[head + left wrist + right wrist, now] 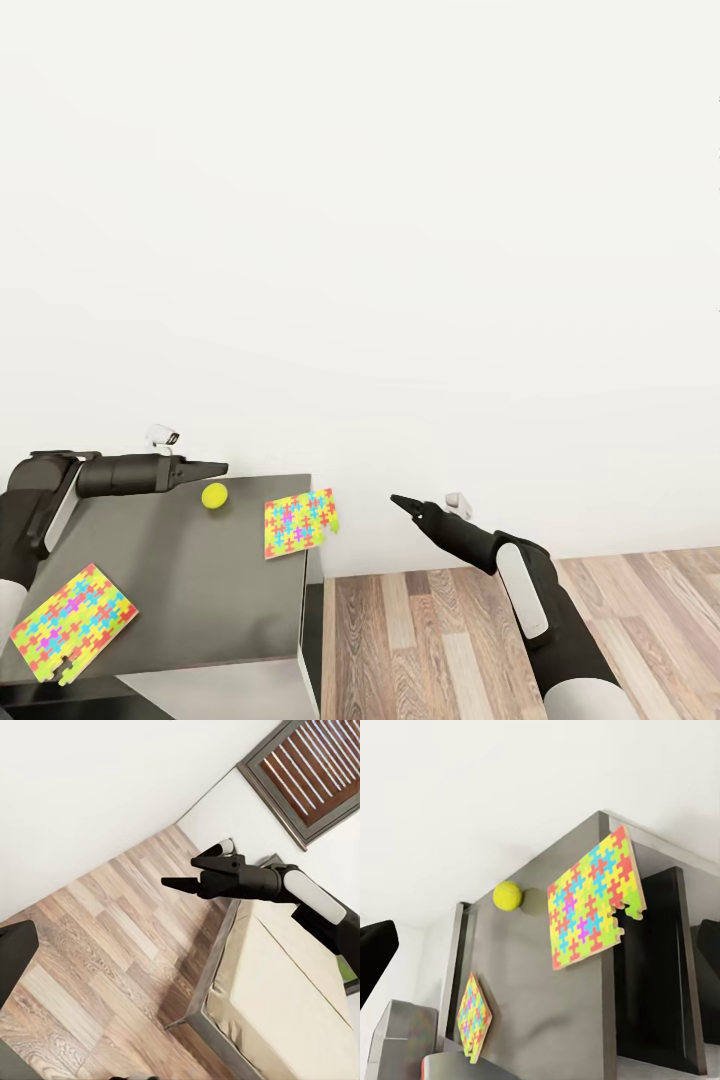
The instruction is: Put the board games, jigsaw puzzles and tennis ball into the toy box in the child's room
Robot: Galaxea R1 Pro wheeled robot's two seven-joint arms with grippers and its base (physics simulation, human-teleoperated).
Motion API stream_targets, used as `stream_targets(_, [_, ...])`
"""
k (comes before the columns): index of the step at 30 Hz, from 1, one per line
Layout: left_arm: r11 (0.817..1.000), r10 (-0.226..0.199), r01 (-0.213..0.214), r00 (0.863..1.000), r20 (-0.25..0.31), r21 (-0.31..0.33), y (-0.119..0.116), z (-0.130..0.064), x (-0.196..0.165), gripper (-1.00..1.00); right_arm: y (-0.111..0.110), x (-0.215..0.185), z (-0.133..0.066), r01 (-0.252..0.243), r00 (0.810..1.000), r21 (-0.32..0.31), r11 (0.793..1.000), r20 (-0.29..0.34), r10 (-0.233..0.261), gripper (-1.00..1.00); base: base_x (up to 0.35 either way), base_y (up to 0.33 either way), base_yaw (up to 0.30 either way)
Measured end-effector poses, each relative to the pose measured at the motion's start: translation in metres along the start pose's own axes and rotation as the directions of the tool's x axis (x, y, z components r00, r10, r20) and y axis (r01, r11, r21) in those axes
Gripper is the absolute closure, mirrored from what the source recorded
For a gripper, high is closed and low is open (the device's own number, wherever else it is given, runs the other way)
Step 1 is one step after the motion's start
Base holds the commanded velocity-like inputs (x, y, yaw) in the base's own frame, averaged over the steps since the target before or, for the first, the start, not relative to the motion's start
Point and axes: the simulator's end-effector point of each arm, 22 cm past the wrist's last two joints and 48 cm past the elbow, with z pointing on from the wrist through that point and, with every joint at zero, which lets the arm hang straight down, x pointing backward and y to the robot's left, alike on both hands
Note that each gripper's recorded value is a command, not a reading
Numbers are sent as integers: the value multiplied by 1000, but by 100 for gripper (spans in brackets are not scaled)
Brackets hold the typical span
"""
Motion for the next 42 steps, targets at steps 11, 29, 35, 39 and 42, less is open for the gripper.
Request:
stream_targets(11, [1000,11,-11,1000,5,-1,-5,-2,-3,-100,7,-3,-1,18,1000,-6,1000,11,-18,-100,0,0,0])
stream_targets(29, [999,39,-39,999,15,1,-18,-7,-11,-100,21,-13,-6,48,998,-19,999,37,-47,-100,0,0,0])
stream_targets(35, [999,49,-49,999,18,1,-22,-8,-14,-100,25,-15,-7,57,998,-23,998,42,-56,-100,0,0,0])
stream_targets(39, [998,55,-55,998,21,1,-25,-9,-15,-100,28,-16,-8,62,997,-25,998,45,-61,-100,0,0,0])
stream_targets(42, [998,59,-59,998,22,2,-28,-10,-17,-100,30,-17,-9,66,997,-27,997,48,-64,-100,0,0,0])
